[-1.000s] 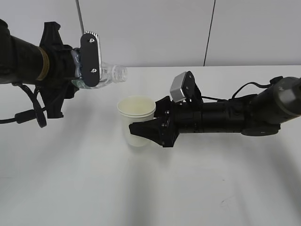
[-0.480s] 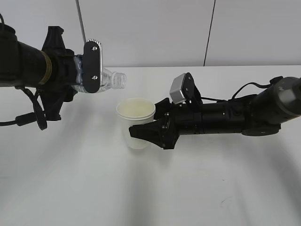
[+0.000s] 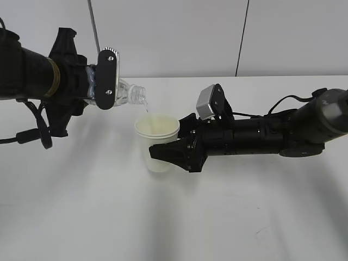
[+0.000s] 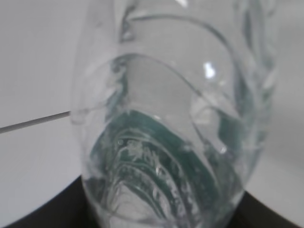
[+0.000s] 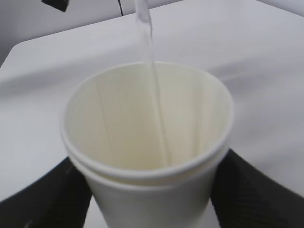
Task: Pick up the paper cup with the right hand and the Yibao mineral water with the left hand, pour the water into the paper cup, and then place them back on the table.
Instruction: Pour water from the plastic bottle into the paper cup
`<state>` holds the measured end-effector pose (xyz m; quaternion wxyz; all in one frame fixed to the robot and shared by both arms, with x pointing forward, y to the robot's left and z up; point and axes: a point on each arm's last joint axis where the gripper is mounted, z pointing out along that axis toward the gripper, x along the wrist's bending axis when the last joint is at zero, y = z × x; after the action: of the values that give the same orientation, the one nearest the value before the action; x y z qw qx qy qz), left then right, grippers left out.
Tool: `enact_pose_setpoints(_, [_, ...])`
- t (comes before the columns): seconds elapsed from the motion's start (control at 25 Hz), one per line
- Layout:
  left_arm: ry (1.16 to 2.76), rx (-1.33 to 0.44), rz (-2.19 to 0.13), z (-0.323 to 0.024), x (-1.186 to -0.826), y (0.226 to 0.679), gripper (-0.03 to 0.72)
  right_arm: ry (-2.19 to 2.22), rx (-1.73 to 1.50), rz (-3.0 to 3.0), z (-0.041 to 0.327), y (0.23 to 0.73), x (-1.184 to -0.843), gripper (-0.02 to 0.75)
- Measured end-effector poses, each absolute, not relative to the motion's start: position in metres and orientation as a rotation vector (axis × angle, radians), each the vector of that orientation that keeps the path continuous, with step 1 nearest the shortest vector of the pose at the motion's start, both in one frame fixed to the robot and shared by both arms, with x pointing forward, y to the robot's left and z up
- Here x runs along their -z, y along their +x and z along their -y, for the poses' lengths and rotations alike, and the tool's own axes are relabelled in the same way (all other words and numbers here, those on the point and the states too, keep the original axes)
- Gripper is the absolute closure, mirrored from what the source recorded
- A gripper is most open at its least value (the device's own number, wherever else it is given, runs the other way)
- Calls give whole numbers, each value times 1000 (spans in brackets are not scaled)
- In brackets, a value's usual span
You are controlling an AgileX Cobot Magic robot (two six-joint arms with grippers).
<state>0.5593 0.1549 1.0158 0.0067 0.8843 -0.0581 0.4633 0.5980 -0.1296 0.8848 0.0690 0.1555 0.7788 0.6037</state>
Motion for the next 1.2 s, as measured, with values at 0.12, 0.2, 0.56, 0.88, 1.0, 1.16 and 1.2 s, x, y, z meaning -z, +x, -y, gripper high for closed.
enact_pose_setpoints(0.12, [2767, -1457, 195, -155, -1016, 560, 328, 468, -1818, -2345, 130, 598, -885, 188])
enact_pose_setpoints(0.2, [2766, -1458, 199, -155, -1016, 560, 328, 468, -1818, -2345, 130, 598, -885, 188])
enact_pose_setpoints(0.56, [2769, -1487, 261, -151, -1017, 558, 328, 466, -1817, -2347, 130, 598, -885, 189])
enact_pose_setpoints(0.88, [2792, -1491, 268, -151, -1014, 559, 328, 466, -1817, -2347, 130, 598, -885, 190])
enact_pose_setpoints(1.0, [2793, -1494, 268, -151, -1015, 559, 328, 461, -1816, -2350, 130, 598, -885, 190])
enact_pose_setpoints(1.16, [2793, -1494, 268, -151, -1015, 559, 328, 461, -1816, -2350, 130, 598, -885, 190])
enact_pose_setpoints(1.2, [2793, -1494, 268, -151, -1015, 559, 328, 464, -1816, -2351, 130, 598, -885, 190])
